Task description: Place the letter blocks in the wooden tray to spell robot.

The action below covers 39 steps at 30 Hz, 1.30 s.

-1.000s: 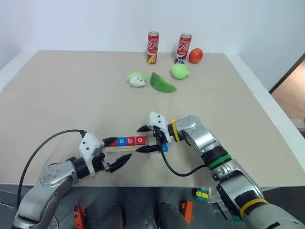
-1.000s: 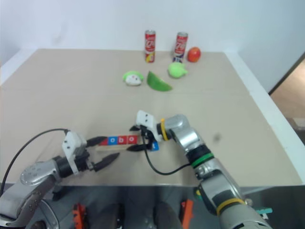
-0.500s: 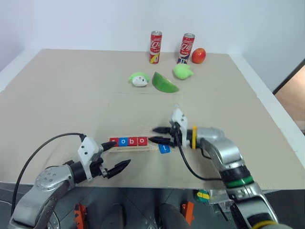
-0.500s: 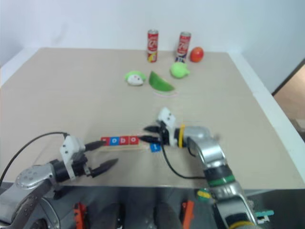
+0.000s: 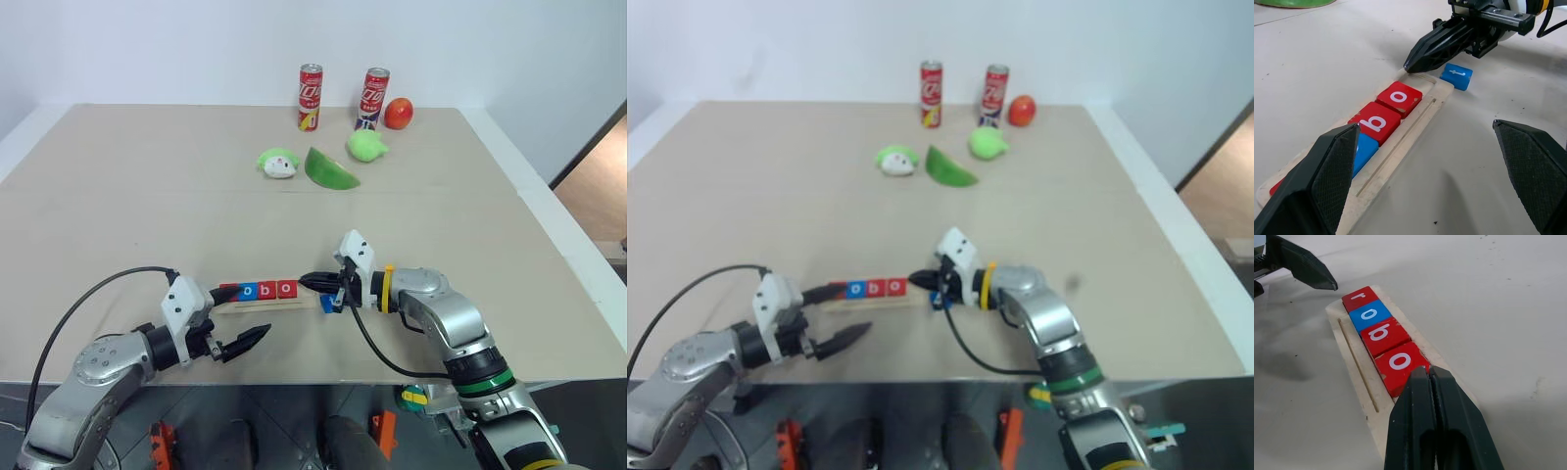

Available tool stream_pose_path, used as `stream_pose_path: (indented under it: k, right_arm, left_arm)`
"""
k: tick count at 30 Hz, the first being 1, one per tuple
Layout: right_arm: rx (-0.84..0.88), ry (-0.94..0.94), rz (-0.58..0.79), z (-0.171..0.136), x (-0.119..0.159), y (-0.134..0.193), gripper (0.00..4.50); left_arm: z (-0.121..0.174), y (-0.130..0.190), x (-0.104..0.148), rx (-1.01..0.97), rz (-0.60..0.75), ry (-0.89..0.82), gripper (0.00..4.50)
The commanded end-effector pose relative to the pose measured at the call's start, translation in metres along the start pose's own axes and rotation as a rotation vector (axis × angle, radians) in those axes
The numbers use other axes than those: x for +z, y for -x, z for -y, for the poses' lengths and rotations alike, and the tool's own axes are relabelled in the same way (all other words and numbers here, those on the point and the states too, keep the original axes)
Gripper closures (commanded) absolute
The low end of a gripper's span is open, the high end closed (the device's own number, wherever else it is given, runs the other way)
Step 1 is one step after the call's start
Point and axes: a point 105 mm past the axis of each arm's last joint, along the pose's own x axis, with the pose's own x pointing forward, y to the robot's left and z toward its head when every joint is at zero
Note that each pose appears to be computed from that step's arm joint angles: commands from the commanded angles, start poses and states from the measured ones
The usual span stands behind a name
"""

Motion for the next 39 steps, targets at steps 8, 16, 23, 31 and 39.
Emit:
stream_pose_path:
  k: [8,16,23,31,39]
  right_arm:
    - [0.04,0.059,0.015,-0.012,0.008,-0.008,4.47]
    - [0.061,0.079,0.009,-0.015,0.009,-0.014,4.47]
    - [0.026,0.088,0.014,-0.005,0.018,-0.004,4.47]
    - [0.01,0.092,-0.032,-0.001,0.005,0.002,4.47]
    - [0.031,0.096,-0.022,-0.007,0.007,-0.008,4.47]
  left_arm:
    - [0.006,-0.003,0.008,-0.004,0.03,-0.021,0.0]
    - [0.005,-0.003,0.008,0.005,0.026,-0.024,0.0]
    - [0.005,-0.002,0.007,0.009,0.023,-0.024,0.0]
    - [0.005,-0.004,0.009,0.0,0.027,-0.033,0.0]
    - [0.004,-0.003,0.009,-0.001,0.023,-0.038,0.0]
